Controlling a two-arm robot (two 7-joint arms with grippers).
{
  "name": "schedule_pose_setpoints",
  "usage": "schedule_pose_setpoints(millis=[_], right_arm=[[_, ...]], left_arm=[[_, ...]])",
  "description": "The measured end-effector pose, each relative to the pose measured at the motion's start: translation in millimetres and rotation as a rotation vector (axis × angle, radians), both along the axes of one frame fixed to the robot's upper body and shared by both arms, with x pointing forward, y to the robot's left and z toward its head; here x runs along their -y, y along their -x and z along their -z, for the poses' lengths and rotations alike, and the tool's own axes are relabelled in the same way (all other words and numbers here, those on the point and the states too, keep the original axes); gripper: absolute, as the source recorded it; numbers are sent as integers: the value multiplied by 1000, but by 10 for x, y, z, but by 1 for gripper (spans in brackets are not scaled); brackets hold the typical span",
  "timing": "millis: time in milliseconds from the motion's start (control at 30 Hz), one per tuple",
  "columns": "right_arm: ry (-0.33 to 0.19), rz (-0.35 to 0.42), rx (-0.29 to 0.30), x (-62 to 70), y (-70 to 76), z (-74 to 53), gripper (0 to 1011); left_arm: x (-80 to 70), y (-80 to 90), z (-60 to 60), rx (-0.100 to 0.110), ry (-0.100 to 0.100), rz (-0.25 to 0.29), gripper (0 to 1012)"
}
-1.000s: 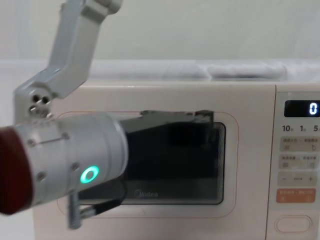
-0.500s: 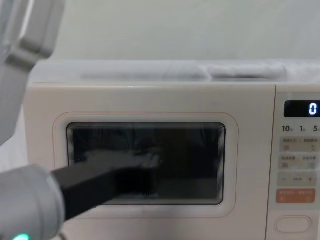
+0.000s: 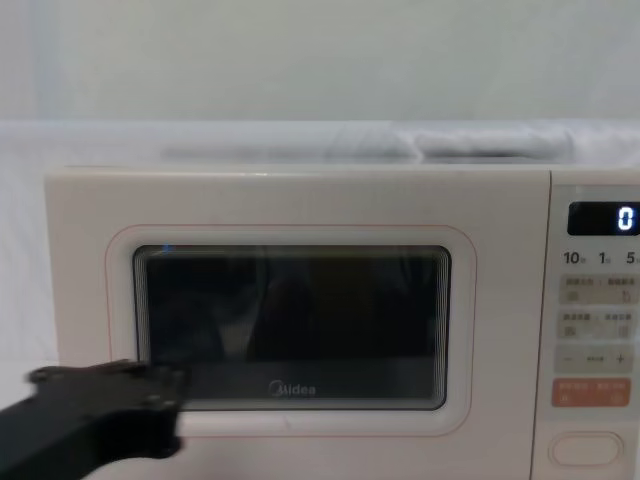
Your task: Press the button to open the microwave door with one hand; close the microwave door with the other hand.
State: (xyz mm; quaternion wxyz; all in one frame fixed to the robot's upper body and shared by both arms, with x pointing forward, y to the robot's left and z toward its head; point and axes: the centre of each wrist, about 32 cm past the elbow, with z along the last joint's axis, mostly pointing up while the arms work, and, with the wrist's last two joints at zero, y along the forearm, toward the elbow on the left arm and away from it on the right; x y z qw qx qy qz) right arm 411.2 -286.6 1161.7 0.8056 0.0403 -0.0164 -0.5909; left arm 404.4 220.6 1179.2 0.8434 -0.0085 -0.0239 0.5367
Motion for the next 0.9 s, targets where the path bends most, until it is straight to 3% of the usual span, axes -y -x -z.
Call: schedule_pose_setpoints(millis=[133, 233, 433, 633, 800, 900], right_arm=[[0, 0, 0, 0, 0, 0, 1002], [0, 0, 0, 0, 0, 0, 1002], [0, 0, 0, 0, 0, 0, 1002], [0, 0, 0, 0, 0, 0, 1002], [0, 0, 0, 0, 0, 0, 1002], [0, 0, 0, 0, 0, 0, 1002]], left_arm=[[-89, 32, 77, 25, 1, -95, 0], [-164, 46, 124, 31, -1, -149, 0], [-335, 59, 224, 17, -5, -221, 0], [-447, 46, 304, -1, -3, -259, 0], [-479, 26, 323, -10, 9, -276, 0], [-482, -1, 330, -27, 26, -297, 0]])
